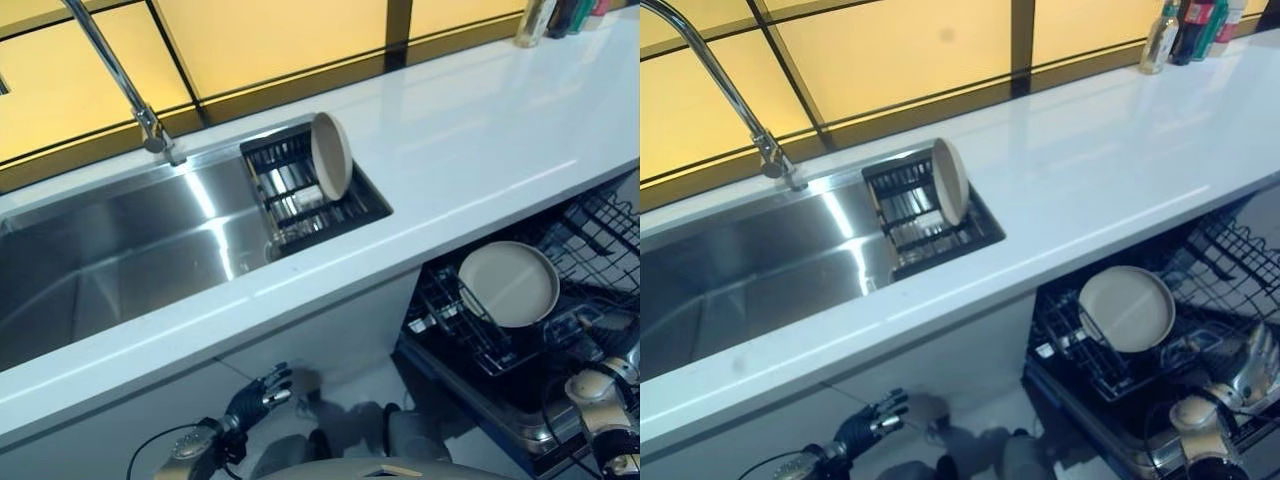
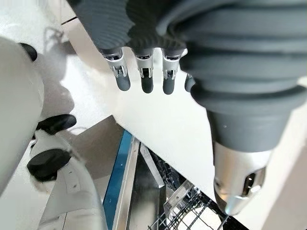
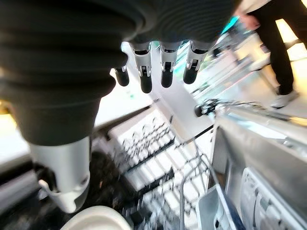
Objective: Pick up plates and place into dishwasher.
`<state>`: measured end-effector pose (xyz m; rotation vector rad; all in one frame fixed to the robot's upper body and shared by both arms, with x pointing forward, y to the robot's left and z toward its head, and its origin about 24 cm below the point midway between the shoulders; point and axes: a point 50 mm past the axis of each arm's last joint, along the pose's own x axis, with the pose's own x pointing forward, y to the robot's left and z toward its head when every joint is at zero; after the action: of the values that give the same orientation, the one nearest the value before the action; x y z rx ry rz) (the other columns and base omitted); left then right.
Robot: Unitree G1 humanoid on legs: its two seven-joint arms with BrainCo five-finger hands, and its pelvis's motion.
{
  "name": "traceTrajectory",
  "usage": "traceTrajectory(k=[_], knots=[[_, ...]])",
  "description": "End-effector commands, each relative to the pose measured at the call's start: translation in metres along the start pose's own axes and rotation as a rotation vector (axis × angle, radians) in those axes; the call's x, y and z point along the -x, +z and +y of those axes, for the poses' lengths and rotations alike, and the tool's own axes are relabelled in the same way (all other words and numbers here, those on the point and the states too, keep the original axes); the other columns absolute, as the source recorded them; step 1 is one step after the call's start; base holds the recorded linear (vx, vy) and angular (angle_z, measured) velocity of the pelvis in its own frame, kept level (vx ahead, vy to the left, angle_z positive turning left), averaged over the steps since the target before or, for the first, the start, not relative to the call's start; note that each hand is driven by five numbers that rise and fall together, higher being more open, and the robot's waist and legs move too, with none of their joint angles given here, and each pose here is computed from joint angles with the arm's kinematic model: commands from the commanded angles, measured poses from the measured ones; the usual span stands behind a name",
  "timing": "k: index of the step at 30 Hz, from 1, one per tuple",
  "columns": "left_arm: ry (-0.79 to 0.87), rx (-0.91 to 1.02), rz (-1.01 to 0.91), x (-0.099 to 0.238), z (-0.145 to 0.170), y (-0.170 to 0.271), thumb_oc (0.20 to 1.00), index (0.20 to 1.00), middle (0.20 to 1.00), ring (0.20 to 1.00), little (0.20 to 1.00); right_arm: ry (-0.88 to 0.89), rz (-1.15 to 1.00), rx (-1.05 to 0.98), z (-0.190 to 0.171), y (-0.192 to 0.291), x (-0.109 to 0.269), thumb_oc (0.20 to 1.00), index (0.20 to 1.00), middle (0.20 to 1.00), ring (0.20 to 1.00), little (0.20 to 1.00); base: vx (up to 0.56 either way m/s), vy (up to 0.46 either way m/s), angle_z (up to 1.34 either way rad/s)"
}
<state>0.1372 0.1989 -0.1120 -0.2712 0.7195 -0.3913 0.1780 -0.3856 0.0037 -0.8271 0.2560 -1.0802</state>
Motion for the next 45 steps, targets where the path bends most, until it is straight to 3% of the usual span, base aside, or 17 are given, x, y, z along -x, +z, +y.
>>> traceTrajectory(k=[1, 9, 15, 20, 23, 30, 36, 45], knots=[[-0.002, -0.017, -0.038, 0.004, 0.003, 0.003, 1.000, 1.000, 1.000, 1.000, 1.000, -0.118, -0.022, -0.159, -0.010, 0.022, -0.014, 1.000, 1.000, 1.000, 1.000, 1.000, -0.04, -0.022, -0.07], [-0.016, -0.014, -0.008, 0.001, -0.001, -0.002, 1.000, 1.000, 1.000, 1.000, 1.000, -0.124, 0.005, -0.189, -0.020, 0.022, -0.023, 1.000, 1.000, 1.000, 1.000, 1.000, -0.01, -0.036, -0.04], [-0.022, -0.008, 0.019, 0.002, -0.009, -0.012, 1.000, 1.000, 1.000, 1.000, 1.000, -0.034, 0.018, -0.173, -0.010, 0.018, -0.018, 1.000, 1.000, 1.000, 1.000, 1.000, 0.05, -0.035, -0.06], [-0.035, -0.028, 0.052, 0.001, -0.010, -0.012, 1.000, 1.000, 1.000, 1.000, 1.000, 0.285, 0.140, -0.297, 0.017, 0.012, -0.008, 1.000, 1.000, 1.000, 1.000, 1.000, 0.02, -0.040, -0.01], [-0.034, -0.041, 0.067, 0.002, -0.007, -0.010, 1.000, 1.000, 1.000, 1.000, 1.000, 0.451, 0.294, -0.483, 0.031, 0.005, -0.003, 1.000, 1.000, 1.000, 1.000, 1.000, 0.04, -0.071, 0.01], [-0.080, -0.071, 0.119, 0.005, -0.009, -0.016, 1.000, 1.000, 1.000, 1.000, 1.000, 0.498, 0.440, -0.547, 0.021, -0.012, -0.023, 1.000, 1.000, 1.000, 1.000, 1.000, 0.09, -0.055, 0.09], [-0.121, -0.048, 0.111, 0.003, -0.020, -0.018, 1.000, 1.000, 1.000, 1.000, 1.000, 0.450, 0.418, -0.519, 0.002, -0.003, -0.049, 1.000, 1.000, 1.000, 1.000, 1.000, 0.06, 0.026, 0.02], [-0.138, -0.015, 0.137, 0.008, -0.029, -0.033, 1.000, 1.000, 1.000, 1.000, 1.000, 0.459, 0.384, -0.403, -0.009, -0.003, -0.058, 1.000, 1.000, 1.000, 1.000, 1.000, 0.06, 0.026, 0.06]])
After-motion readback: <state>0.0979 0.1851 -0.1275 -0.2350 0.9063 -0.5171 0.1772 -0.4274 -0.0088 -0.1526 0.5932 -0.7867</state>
